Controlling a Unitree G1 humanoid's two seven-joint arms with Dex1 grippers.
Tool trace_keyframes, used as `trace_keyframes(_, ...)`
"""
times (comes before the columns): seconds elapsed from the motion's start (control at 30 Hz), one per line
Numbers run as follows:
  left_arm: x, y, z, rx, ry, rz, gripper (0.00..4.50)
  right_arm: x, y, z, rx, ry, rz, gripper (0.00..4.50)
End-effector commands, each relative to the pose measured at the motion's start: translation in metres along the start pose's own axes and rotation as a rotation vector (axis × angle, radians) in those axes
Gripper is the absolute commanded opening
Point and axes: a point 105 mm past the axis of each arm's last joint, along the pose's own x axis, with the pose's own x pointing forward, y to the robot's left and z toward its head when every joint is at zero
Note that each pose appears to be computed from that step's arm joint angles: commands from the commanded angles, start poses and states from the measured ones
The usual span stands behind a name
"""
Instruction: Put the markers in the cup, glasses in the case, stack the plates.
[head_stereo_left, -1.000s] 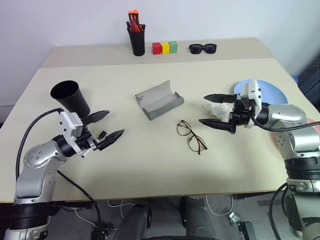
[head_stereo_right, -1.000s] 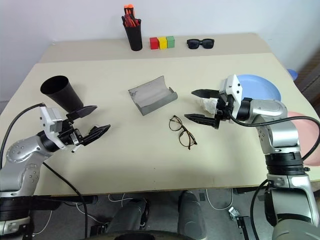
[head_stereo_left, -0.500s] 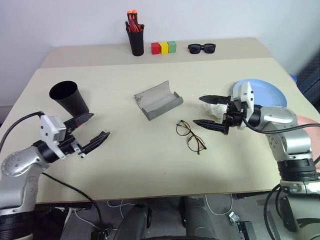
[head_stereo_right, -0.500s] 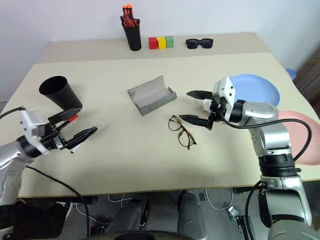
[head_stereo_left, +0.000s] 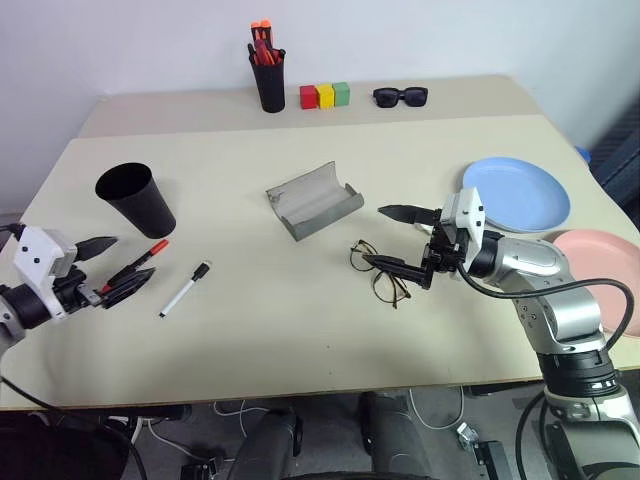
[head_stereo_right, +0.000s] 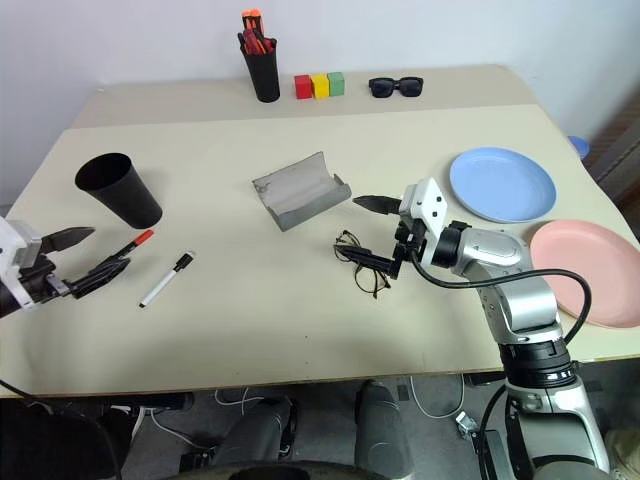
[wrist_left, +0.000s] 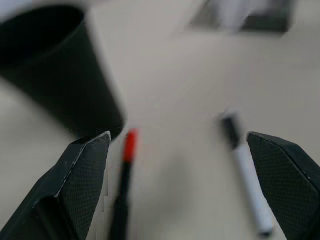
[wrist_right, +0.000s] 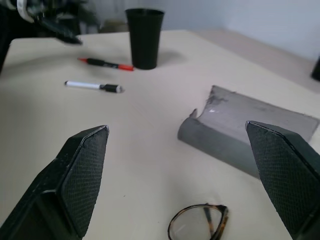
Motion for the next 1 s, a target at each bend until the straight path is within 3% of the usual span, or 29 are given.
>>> trace_keyframes(0.03,-0.007,0.016,-0.006,0.015,0.042,0.048,4.50,0.001,0.002,0.011,-0.046,-0.040,-0.010,4.48)
trace_keyframes(0.3,0.007,0.031,-0.022,-0.129,0.127,0.063,4.50,0.002,0.006,0.008,-0.041,-0.041,-0.028,4.48)
trace_keyframes(0.67,0.039,0.018,-0.042,-0.225,0.259,-0.090,4.50,-0.001,0.006,0.007,-0.052,-0.019,-0.053,4.48)
trace_keyframes(0.77,0.039,0.008,-0.048,-0.253,0.304,-0.151,3.61,-0.004,0.004,0.007,-0.056,-0.014,-0.065,4.50)
trace_keyframes(1.0,0.032,-0.001,-0.053,-0.288,0.369,-0.206,0.10,-0.003,0.002,0.006,-0.060,-0.008,-0.080,4.50)
